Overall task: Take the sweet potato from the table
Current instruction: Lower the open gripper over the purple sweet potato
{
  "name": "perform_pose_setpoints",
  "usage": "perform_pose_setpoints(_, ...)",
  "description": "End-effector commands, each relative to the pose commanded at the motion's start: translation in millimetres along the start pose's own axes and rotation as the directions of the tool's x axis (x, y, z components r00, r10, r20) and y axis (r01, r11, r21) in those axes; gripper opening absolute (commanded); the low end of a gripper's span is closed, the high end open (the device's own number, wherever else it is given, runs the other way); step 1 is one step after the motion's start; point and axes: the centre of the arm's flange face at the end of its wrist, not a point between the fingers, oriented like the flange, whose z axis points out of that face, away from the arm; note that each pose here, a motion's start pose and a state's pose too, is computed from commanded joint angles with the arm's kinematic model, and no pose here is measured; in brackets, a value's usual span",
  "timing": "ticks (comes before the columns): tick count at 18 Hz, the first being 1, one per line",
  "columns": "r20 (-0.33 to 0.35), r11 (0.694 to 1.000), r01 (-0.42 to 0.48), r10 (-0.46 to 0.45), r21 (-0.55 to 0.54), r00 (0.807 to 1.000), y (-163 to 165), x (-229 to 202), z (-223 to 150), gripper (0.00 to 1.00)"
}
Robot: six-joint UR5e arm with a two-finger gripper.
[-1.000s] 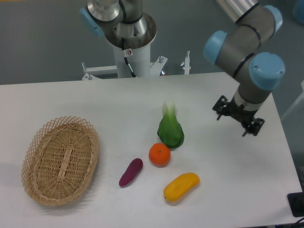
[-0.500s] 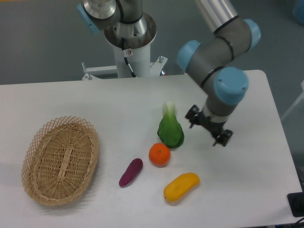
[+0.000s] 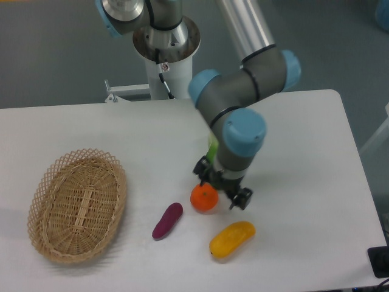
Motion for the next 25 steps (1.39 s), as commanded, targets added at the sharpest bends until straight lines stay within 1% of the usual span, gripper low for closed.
perform_pose_setpoints(3,0.009,1.000,0.017,-0.017,0.008,1.000,-22.5,12.1,23.6,1.00)
perform_pose_setpoints(6,-0.009,1.000,0.018,-0.018,-0.004,1.000,-35.0,24.5,40.3,1.00)
perform_pose_setpoints(10,-0.028,0.999,0.045,-0.045,-0.021,0.999,-40.7,38.2,52.6,1.00)
perform_pose_setpoints(14,-0.039,0.997,0.075,-0.076,-0.032,0.996,-39.7,41.3,60.9,1.00)
perform_pose_setpoints(16,-0.045,0.996,0.076,-0.077,-0.037,0.996,-39.5,44.3,64.5,1.00)
perform_pose_setpoints(17,-0.046,0.997,0.073,-0.075,-0.039,0.996,-40.5,45.7,65.7,0.98)
perform_pose_setpoints(18,-0.046,0.996,0.073,-0.075,-0.042,0.996,-41.0,46.4,66.8,0.89)
perform_pose_setpoints(19,-0.047,0.996,0.073,-0.075,-0.043,0.996,-40.6,46.8,67.4,0.78)
perform_pose_setpoints(21,-0.046,0.996,0.073,-0.075,-0.044,0.996,-40.5,47.0,65.8,0.44)
perform_pose_setpoints(22,-0.043,0.997,0.074,-0.076,-0.039,0.996,-41.2,46.9,62.2,0.31)
perform_pose_setpoints(24,-0.036,0.995,0.093,-0.094,-0.032,0.995,-41.2,46.6,56.2,0.07)
perform_pose_setpoints(25,-0.030,0.994,0.105,-0.105,-0.028,0.994,-42.0,48.4,50.1,0.00)
